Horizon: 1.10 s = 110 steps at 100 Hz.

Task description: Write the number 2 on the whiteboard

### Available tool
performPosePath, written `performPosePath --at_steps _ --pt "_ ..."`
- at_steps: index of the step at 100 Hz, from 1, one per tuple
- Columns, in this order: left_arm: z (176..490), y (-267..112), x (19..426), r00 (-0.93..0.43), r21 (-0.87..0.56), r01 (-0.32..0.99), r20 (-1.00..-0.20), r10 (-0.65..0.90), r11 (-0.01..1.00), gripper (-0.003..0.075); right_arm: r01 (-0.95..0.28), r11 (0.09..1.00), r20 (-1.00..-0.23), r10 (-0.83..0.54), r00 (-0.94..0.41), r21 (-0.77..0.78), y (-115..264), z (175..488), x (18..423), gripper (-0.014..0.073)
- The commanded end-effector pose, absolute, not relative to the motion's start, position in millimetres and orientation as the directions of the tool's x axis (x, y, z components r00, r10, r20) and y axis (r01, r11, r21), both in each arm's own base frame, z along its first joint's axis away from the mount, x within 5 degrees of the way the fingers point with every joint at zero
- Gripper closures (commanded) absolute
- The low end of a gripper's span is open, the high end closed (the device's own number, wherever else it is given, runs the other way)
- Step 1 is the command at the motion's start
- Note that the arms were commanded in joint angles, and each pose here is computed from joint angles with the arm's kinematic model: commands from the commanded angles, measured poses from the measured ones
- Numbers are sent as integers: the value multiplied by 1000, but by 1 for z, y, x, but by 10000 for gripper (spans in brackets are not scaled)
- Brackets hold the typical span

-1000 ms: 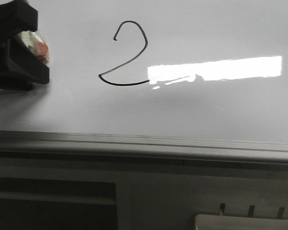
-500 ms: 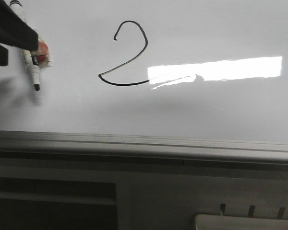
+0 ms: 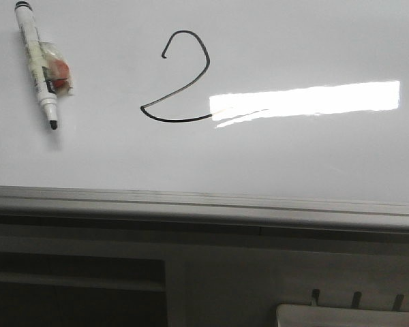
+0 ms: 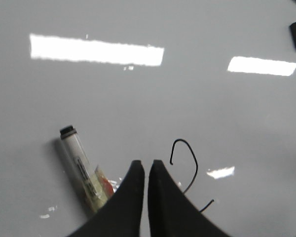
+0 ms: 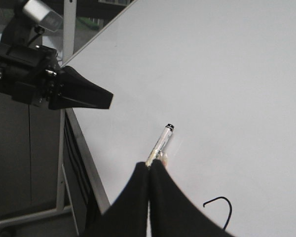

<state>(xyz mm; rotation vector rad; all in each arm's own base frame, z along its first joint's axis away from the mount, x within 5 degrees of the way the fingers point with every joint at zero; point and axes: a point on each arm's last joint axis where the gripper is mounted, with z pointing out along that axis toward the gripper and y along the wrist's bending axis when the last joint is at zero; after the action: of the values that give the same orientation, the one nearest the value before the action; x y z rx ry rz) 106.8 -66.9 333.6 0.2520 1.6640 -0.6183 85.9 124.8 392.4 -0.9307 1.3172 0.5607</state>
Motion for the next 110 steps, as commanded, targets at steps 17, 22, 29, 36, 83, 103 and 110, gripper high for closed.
performPosePath --at_steps 17,22,29,36,83,103,110 --pt "325 -45 70 82 -98 552 -982 -171 828 741 -743 601 -936 -25 351 -294 72 347 51 655" --pt "316 -43 66 88 -84 551 -984 -157 830 741 -749 601 -941 -18 337 -279 65 332 47 655" --pt "305 -41 63 96 -59 549 -987 -133 834 741 -749 601 -941 -15 337 -278 59 314 42 655" --pt "298 -40 62 109 -26 546 -989 -102 837 741 -747 604 -940 -8 342 -277 54 302 39 655" --pt "297 -40 61 111 -35 549 -987 -115 835 741 -748 603 -940 -8 342 -277 50 293 36 655" --pt "297 -40 61 108 -37 549 -987 -115 835 741 -748 603 -940 -8 342 -277 50 293 36 655" --pt "296 -39 61 79 -86 542 -985 -153 836 741 -748 603 -940 -8 342 -277 50 293 36 655"
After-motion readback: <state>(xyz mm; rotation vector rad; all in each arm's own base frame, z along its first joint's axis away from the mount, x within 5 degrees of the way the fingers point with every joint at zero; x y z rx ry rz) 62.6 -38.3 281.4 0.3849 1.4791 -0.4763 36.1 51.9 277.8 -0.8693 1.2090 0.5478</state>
